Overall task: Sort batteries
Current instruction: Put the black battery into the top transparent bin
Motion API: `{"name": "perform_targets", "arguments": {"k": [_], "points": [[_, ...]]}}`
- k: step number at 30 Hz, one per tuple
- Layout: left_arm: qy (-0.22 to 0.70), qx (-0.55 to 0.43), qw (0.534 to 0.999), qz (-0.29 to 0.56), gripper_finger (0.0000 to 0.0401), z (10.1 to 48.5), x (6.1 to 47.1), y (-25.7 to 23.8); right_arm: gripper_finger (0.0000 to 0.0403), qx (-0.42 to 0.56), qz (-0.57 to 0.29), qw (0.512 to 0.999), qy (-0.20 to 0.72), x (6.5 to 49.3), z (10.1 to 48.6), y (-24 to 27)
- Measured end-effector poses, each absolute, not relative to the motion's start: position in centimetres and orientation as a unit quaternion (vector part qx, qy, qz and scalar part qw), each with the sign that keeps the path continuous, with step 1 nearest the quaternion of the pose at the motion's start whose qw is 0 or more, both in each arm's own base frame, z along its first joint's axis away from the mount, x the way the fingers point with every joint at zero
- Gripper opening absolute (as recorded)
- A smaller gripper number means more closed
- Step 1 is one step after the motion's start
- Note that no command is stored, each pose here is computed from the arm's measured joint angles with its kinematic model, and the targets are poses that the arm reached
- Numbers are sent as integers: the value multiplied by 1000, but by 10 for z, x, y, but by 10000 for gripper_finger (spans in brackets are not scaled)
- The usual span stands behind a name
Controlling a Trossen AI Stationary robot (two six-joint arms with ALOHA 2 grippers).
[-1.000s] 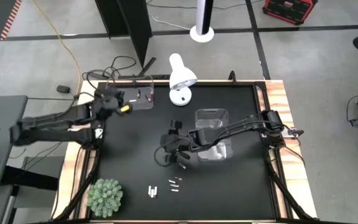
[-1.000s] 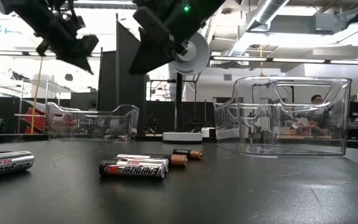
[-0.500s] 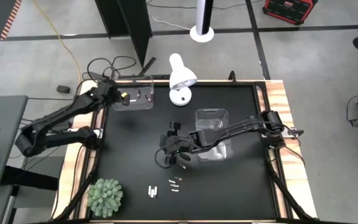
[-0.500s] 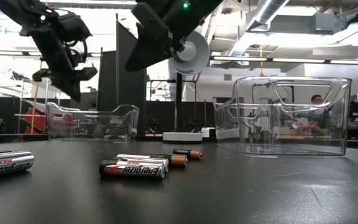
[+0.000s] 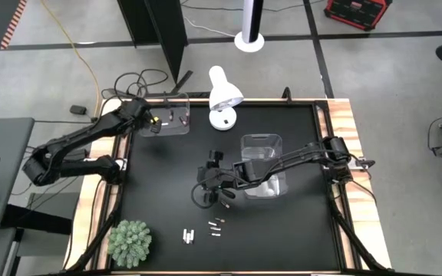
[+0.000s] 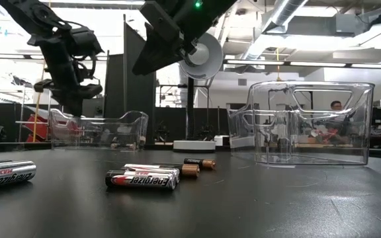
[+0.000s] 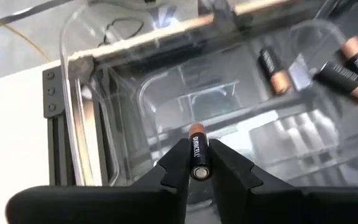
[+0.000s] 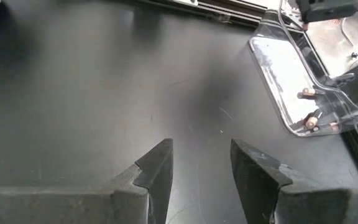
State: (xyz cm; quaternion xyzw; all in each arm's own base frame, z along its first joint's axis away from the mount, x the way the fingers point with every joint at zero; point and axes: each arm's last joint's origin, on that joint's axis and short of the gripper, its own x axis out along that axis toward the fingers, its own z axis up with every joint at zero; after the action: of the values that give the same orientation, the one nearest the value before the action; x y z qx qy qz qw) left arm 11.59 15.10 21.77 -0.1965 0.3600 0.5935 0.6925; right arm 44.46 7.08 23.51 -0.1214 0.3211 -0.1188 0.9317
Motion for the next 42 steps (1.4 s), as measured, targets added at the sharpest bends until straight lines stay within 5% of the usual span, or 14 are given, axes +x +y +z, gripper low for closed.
{"name": "perform_targets", "arguments": {"k": [16, 32, 42], "points": [[383, -189, 691, 583, 68, 216, 116, 148, 175, -118, -120, 932, 322, 444, 235, 71], [276, -90, 871, 395, 69, 278, 140, 86, 175, -48, -28, 868, 493, 416, 211, 86], [251, -76, 914, 308, 69, 284, 155, 54, 175, 2, -6, 843, 538, 409, 191, 113]]}}
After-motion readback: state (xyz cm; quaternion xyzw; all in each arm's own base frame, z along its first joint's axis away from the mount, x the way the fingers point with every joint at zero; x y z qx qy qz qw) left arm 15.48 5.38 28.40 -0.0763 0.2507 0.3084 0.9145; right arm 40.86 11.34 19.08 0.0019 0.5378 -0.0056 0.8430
